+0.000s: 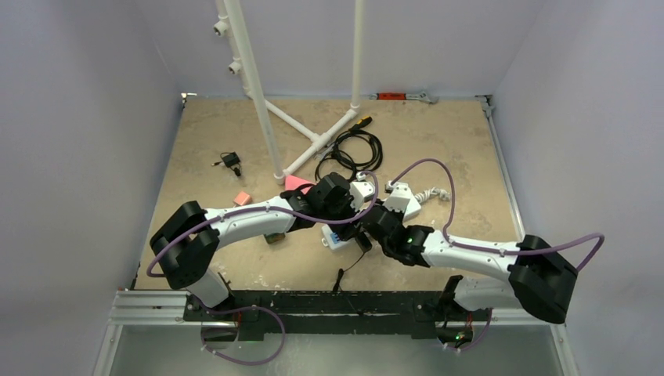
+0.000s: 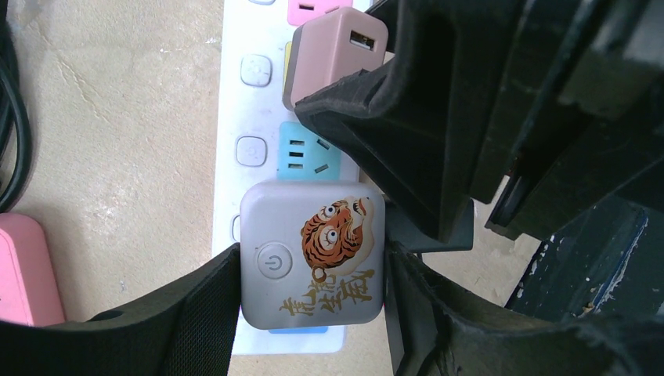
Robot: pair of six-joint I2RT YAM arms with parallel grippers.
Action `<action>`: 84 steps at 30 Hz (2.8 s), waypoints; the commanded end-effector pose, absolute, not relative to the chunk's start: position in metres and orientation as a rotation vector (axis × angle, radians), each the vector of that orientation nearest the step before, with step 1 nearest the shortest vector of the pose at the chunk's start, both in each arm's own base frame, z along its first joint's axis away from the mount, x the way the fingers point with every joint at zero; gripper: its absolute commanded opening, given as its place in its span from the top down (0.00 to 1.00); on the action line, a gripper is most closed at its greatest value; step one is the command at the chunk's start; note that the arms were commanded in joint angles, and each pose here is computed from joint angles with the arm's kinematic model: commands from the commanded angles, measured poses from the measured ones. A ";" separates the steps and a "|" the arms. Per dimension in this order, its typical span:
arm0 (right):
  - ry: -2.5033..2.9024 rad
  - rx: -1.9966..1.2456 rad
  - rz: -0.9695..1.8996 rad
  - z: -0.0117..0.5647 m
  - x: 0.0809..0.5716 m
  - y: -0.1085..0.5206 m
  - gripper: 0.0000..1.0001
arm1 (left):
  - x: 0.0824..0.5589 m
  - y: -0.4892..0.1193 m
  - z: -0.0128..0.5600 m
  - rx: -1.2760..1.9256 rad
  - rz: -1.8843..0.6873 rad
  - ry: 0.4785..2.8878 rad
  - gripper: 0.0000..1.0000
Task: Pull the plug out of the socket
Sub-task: Remove the plug from the socket, then place the plug at the center of the board.
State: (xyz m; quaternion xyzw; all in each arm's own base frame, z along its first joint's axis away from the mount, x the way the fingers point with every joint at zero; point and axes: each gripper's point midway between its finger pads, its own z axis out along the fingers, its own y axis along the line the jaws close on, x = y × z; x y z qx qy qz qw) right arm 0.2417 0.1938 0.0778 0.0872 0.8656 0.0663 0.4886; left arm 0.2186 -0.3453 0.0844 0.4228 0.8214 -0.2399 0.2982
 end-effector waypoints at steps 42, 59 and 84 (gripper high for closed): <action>1.888 0.390 0.426 0.177 0.262 0.130 1.00 | 0.307 -0.395 0.080 0.789 -0.546 2.178 1.00; 1.776 0.097 0.698 0.228 0.227 0.157 1.00 | 0.303 -0.376 0.206 0.716 -0.678 1.920 0.10; 1.784 -0.278 1.136 0.194 0.197 0.316 1.00 | 0.319 -0.239 0.304 0.333 -0.498 1.666 0.07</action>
